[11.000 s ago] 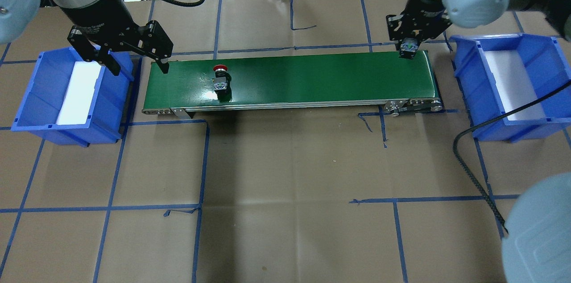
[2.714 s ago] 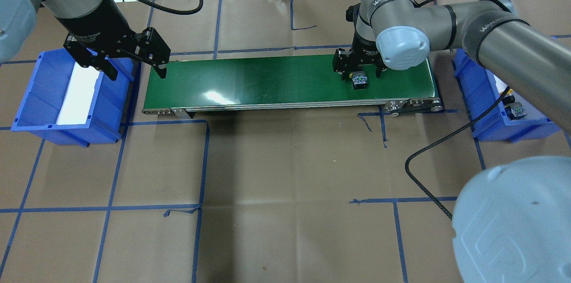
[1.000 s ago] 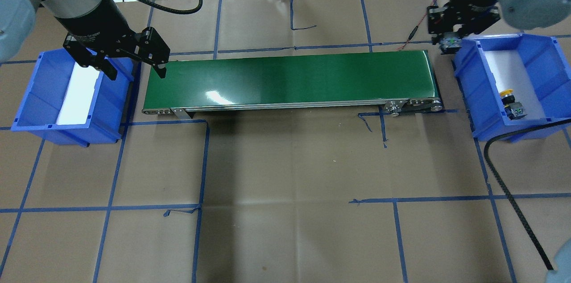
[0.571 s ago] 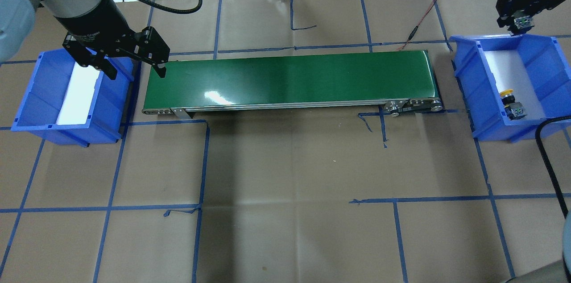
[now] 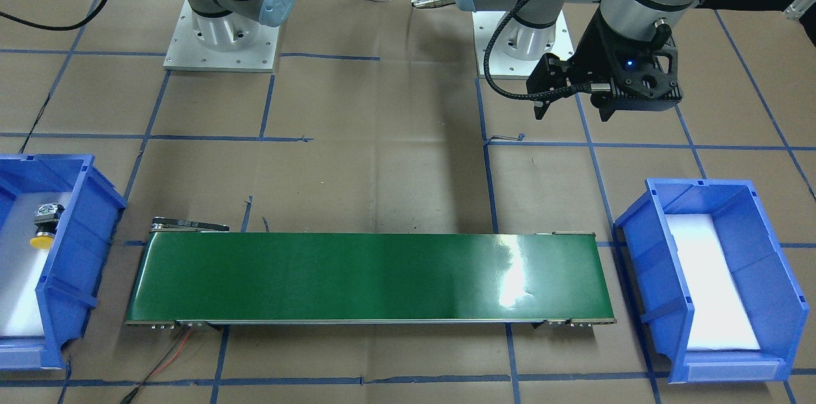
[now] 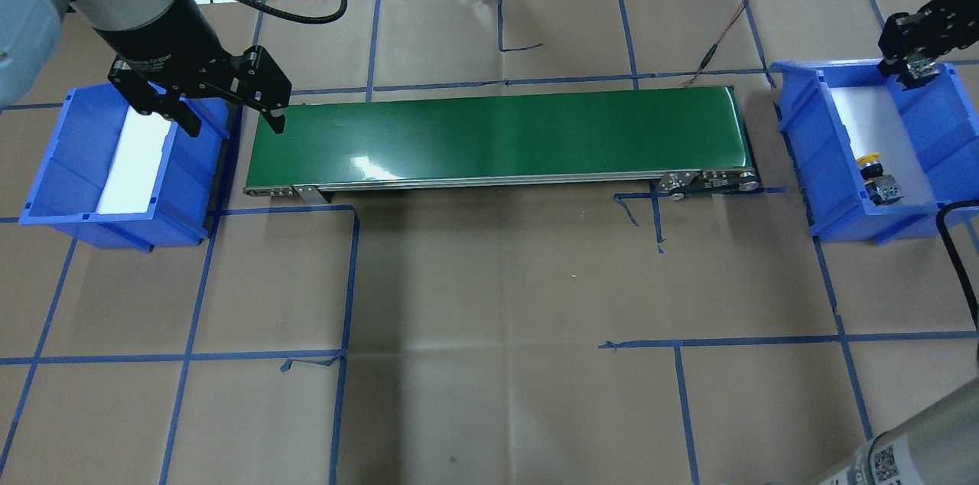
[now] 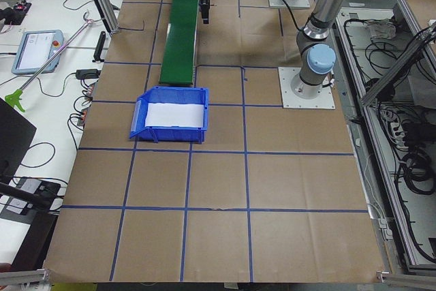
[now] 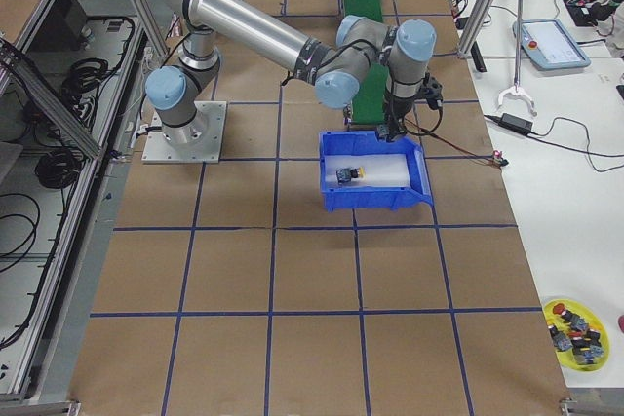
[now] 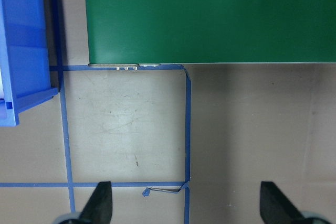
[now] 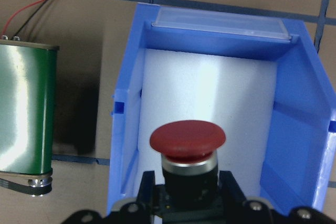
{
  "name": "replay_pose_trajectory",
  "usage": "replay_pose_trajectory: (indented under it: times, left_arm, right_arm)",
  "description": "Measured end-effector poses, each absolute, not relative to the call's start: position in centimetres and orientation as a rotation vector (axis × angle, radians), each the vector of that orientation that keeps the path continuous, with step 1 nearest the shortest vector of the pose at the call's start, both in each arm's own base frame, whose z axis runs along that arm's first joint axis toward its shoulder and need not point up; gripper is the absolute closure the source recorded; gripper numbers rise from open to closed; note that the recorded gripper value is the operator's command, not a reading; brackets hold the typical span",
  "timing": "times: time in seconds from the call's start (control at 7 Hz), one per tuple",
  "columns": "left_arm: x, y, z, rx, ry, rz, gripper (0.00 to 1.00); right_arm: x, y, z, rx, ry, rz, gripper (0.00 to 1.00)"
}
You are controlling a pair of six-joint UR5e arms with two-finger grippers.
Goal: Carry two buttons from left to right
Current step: 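Carry the red button into the right bin and release it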
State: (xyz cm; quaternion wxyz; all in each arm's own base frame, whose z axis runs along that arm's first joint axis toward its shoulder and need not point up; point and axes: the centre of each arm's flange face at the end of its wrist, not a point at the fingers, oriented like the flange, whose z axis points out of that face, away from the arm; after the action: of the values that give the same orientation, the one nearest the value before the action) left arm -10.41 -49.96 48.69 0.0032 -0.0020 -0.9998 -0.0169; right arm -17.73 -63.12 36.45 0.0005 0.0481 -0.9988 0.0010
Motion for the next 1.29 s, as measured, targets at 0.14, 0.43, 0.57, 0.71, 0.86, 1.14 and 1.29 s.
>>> replay_pose_trajectory:
  times: [0.14,0.43,0.57,0.71,0.86,1.14,1.29]
  left_arm:
    - [-10.4,-50.0,48.7,-0.006,-3.135,-0.053,0.0]
    - [-10.4,-50.0,48.7,-0.012,-3.134,-0.053,0.0]
    - [-10.4,-50.0,48.7,-0.043,-3.133,-0.053,0.0]
    - [-10.4,-50.0,48.7,-0.094,-3.131,-0.053,0.0]
    - [-10.4,-50.0,48.7,-0.122,-3.13,-0.053,0.0]
    - [-10.4,-50.0,48.7,-0.124,-3.13,-0.051,0.0]
    - [-10.4,-50.0,48.7,-0.122,-3.13,-0.051,0.0]
  right_arm:
    - [-18.6,-63.4,34.3,0.126,-3.151,-0.035,0.98]
    - [-19.9,-64.8,29.3,0.1,-3.16,-0.076,0.98]
    - [-20.2,-65.3,27.4,0.079,-3.163,-0.088,0.98]
    - [-20.2,-65.4,25.5,0.056,-3.169,-0.107,0.98]
    - [-20.1,-65.2,23.8,0.045,-3.175,-0.124,0.97]
    - [-20.0,-65.0,22.0,0.04,-3.173,-0.123,0.87]
    - [-20.0,-65.0,22.0,0.041,-3.17,-0.119,0.33]
